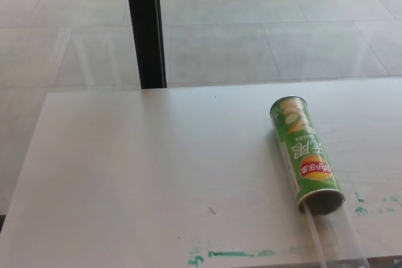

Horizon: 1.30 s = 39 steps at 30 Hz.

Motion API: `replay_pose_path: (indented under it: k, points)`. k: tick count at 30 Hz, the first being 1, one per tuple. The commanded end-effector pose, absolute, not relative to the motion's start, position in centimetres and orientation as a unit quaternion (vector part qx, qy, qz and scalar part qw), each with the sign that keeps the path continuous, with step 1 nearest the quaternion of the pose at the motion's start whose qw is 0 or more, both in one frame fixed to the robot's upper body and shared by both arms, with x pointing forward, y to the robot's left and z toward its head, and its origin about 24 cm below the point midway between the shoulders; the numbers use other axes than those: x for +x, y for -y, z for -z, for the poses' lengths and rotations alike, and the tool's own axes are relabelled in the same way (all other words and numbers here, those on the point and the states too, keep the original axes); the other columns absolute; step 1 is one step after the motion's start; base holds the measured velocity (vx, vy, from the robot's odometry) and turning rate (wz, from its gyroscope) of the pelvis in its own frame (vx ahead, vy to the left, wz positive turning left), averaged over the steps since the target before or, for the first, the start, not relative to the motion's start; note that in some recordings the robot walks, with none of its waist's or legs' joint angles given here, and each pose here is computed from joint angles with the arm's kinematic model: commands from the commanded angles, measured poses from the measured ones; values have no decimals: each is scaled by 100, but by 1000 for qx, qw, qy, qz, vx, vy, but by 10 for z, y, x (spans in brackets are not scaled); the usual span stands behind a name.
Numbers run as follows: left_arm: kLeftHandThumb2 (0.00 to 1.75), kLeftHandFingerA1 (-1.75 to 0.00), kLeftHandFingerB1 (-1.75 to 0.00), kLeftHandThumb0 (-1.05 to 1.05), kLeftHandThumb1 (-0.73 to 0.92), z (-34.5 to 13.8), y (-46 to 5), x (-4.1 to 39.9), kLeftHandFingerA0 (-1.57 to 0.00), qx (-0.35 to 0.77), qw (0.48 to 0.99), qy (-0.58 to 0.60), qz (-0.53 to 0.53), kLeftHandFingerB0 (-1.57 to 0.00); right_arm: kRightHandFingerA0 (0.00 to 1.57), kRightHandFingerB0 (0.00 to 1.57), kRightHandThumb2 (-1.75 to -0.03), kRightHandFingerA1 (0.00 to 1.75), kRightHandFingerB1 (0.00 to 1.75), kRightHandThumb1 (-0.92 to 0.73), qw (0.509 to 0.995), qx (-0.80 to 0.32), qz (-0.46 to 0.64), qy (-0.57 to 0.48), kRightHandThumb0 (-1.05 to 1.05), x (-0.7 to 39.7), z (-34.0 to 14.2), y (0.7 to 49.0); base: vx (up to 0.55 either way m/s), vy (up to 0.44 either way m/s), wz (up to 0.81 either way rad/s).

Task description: Use the right hand as a fist to push the chips tray inside its container kept in the middle of the desk

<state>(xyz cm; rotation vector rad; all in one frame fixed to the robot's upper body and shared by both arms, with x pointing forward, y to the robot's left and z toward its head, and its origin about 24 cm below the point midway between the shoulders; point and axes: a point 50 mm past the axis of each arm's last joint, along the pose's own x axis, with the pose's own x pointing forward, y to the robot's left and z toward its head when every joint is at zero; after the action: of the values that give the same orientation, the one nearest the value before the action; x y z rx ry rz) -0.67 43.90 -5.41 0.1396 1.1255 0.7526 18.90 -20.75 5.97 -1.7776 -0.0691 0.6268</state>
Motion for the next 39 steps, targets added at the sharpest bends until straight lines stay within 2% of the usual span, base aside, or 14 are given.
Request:
replay_pose_path:
  k: [1, 4, 6, 13, 14, 16, 17, 19, 21, 22, 27, 28, 29, 39]
  points:
    - [101, -124, -95, -105, 92, 47, -445, -9, -51, 78, 779, -509, -357, -26, 86, 52, -71, 133, 44, -92, 559, -794, -239, 20, -80, 195, -57, 211, 0, 0, 0]
    - [141, -105, -69, -75, 65, 46, -446, -9, -56, 67, 779, -506, -364, 0, 84, 51, -70, 134, 43, -92, 560, -794, -235, 11, -78, 196, -56, 213, 0, 0, 0]
    - [98, -132, -100, -105, 92, 46, -446, -11, -55, 68, 781, -504, -363, -27, 84, 51, -69, 137, 42, -92, 561, -796, -228, 11, -78, 196, -58, 214, 0, 0, 0]
    - [99, -133, -104, -105, 90, 49, -443, -13, -43, 70, 779, -511, -356, -24, 86, 50, -67, 139, 43, -91, 578, -788, -209, 18, -74, 204, -64, 217, 0, 0, 0]
    - [134, -107, -86, -105, 70, 49, -443, -13, -53, 71, 778, -513, -355, -31, 86, 50, -67, 139, 43, -90, 583, -786, -205, 20, -74, 205, -66, 217, 0, 0, 0]
    - [102, -139, -106, -105, 90, 49, -443, -13, -45, 61, 780, -508, -361, -22, 88, 40, -114, 118, 54, -75, 588, -783, -204, 17, -72, 207, -69, 217, 0, 0, 0]
    - [102, -138, -107, -105, 90, 49, -443, -13, -41, 58, 782, -504, -362, -20, 85, 53, -67, 138, 44, -90, 593, -780, -199, 26, -74, 208, -71, 216, 0, 0, 0]
    - [100, -125, -98, -105, 92, 49, -443, -13, -51, 69, 778, -511, -358, -27, 86, 53, -70, 144, 45, -89, 595, -779, -194, 34, -74, 208, -74, 217, 0, 0, 0]
    - [139, -98, -70, -71, 63, 49, -443, -13, -45, 73, 779, -514, -352, -2, 98, 49, -115, 127, 59, -77, 598, -777, -192, 40, -75, 208, -76, 216, 0, 0, 0]
    - [102, -133, -103, -105, 90, 49, -443, -13, -41, 65, 779, -511, -357, -21, 87, 53, -71, 148, 46, -87, 600, -776, -192, 41, -75, 208, -77, 216, 0, 0, 0]
    - [136, -104, -85, -105, 71, 49, -443, -13, -48, 73, 779, -516, -350, -30, 87, 53, -70, 143, 44, -87, 604, -773, -189, 49, -74, 208, -79, 213, 0, 0, 0]
    - [138, -117, -82, -105, 72, 49, -443, -13, -66, 67, 779, -513, -354, -29, 97, 48, -112, 124, 59, -72, 604, -773, -191, 48, -70, 208, -78, 213, 0, 0, 0]
    - [137, -117, -82, -105, 71, 49, -443, -10, -62, 52, 784, -501, -363, -28, 86, 53, -70, 148, 46, -85, 606, -771, -190, 44, -74, 209, -78, 214, 0, 0, 0]
    - [103, -120, -95, -105, 92, 46, -446, -9, -47, 79, 783, -512, -345, -27, 86, 55, -68, 139, 45, -87, 603, -773, -196, 18, -72, 213, -63, 217, 0, 0, 0]
